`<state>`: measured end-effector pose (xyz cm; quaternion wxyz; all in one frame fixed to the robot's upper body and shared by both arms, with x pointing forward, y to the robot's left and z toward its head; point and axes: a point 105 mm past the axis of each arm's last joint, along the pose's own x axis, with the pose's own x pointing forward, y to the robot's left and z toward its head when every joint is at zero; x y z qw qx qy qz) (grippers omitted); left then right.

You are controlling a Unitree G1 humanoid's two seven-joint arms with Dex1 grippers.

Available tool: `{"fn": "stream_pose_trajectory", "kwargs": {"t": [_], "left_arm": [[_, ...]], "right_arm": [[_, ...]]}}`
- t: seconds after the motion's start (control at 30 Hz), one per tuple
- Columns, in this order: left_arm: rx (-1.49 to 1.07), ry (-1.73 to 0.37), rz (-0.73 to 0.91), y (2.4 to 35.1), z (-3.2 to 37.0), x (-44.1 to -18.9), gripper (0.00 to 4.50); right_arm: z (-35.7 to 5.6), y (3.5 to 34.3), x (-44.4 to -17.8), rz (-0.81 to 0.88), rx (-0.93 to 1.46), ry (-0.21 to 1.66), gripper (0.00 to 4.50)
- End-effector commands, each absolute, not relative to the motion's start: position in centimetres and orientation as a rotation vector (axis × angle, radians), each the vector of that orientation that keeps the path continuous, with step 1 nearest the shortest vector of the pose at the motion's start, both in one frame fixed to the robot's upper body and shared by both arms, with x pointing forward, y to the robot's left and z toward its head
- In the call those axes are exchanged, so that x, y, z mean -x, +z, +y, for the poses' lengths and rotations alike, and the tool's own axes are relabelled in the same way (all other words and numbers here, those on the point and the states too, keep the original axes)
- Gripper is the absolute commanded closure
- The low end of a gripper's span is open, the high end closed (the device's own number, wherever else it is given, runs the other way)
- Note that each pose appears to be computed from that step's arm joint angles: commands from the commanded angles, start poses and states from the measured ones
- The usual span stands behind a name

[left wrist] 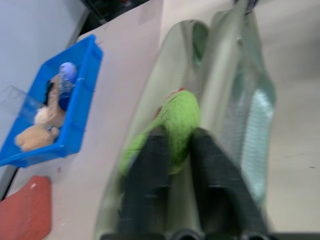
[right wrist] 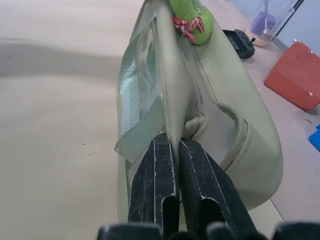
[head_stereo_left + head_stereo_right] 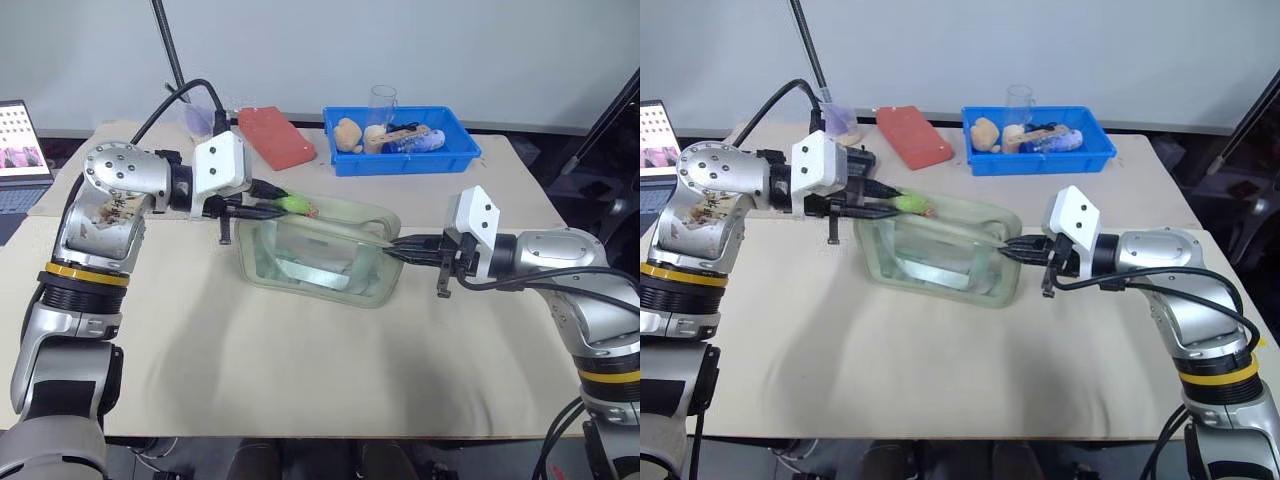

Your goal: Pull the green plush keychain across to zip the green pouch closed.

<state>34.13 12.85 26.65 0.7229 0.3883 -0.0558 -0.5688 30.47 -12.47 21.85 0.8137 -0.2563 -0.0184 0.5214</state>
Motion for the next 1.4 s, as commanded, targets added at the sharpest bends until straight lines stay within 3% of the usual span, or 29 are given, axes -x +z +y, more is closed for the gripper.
{"fn": "stream_pose_trajectory", "kwargs": {"t": [0.03, 0.13, 0.2, 0.53, 0.63, 0.9, 1.13, 1.3, 1.33, 1.4], "left_arm": [[-0.881, -1.221, -0.134, 28.2, 14.2, -33.7, 1.81], [-0.893, -1.164, -0.1, 28.3, 15.8, -34.2, 0.5], [-0.885, -1.118, -0.085, 28.3, 16.8, -34.6, 0.03], [-0.739, -1.103, -0.001, 23.5, 17.6, -34.6, 0.03], [-0.748, -1.087, 0.005, 22.7, 17.8, -34.8, 0.8], [-0.713, -1.107, -0.015, 22.6, 17.0, -34.3, 4.41], [-0.704, -1.09, -0.002, 22.4, 17.1, -34.2, 4.5], [-0.706, -1.083, -0.002, 22.5, 17.1, -34.0, 4.5], [-0.709, -1.083, 0.0, 22.5, 17.1, -34.0, 4.5], [-0.709, -1.082, 0.004, 22.4, 17.1, -34.0, 4.5]], "right_arm": [[-12.2, 23.0, -30.1, -0.102, 0.584, 1.12, 4.5], [-12.2, 23.0, -30.1, -0.1, 0.583, 1.122, 4.5], [-12.2, 23.0, -30.0, -0.101, 0.583, 1.124, 4.5], [-12.3, 23.2, -29.8, -0.096, 0.592, 1.131, 4.5], [-12.3, 23.2, -29.8, -0.095, 0.596, 1.129, 4.5], [-12.5, 23.1, -30.2, -0.074, 0.599, 1.112, 4.5], [-14.0, 23.6, -30.5, -0.041, 0.603, 1.062, 2.04], [-14.8, 26.5, -30.4, -0.094, 0.619, 1.015, 0.29], [-13.9, 27.1, -30.2, -0.127, 0.612, 1.031, 0.02], [-11.7, 28.1, -29.9, -0.193, 0.593, 1.062, 0.02]]}}
